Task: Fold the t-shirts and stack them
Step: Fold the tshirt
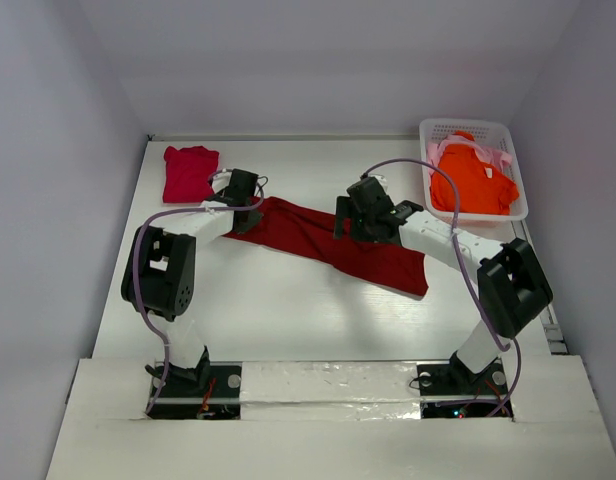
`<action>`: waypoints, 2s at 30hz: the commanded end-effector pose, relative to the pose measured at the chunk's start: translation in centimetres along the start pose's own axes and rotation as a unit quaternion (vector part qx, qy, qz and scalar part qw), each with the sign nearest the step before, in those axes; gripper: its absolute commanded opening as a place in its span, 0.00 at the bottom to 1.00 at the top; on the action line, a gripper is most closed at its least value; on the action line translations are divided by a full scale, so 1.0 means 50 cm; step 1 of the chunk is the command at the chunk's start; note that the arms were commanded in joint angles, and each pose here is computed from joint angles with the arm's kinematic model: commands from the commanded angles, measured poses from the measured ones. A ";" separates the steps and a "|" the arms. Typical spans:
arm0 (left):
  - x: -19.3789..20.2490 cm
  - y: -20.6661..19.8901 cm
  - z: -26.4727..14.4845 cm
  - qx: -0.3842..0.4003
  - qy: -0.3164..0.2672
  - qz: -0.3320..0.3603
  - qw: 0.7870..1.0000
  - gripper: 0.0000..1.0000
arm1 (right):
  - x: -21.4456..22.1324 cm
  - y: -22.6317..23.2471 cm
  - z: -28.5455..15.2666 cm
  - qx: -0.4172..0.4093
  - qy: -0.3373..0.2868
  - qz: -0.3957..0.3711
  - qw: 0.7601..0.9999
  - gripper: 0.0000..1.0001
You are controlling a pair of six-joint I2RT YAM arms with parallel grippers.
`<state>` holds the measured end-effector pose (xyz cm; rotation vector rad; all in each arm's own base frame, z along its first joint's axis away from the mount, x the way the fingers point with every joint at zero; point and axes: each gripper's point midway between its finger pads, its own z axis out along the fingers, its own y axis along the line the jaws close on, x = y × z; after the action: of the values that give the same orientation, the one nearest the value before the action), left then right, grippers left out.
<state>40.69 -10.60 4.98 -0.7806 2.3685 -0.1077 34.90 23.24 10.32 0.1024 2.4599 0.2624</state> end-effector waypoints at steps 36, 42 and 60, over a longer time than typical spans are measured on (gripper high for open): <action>-0.111 0.005 -0.086 -0.011 -0.120 0.003 0.993 0.00 | -0.002 0.001 -0.032 -0.022 -0.010 0.024 0.999 0.99; -0.110 0.003 -0.091 -0.009 -0.125 0.010 0.992 0.00 | 0.000 -0.002 -0.041 -0.024 -0.011 0.029 0.999 0.99; -0.183 -0.020 -0.081 -0.009 -0.155 -0.003 0.988 0.00 | 0.018 -0.045 -0.114 -0.020 -0.029 0.062 0.997 0.98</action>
<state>42.83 -7.38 11.13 -0.7520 2.1436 0.0346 30.45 20.92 13.15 0.2050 2.4133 0.3765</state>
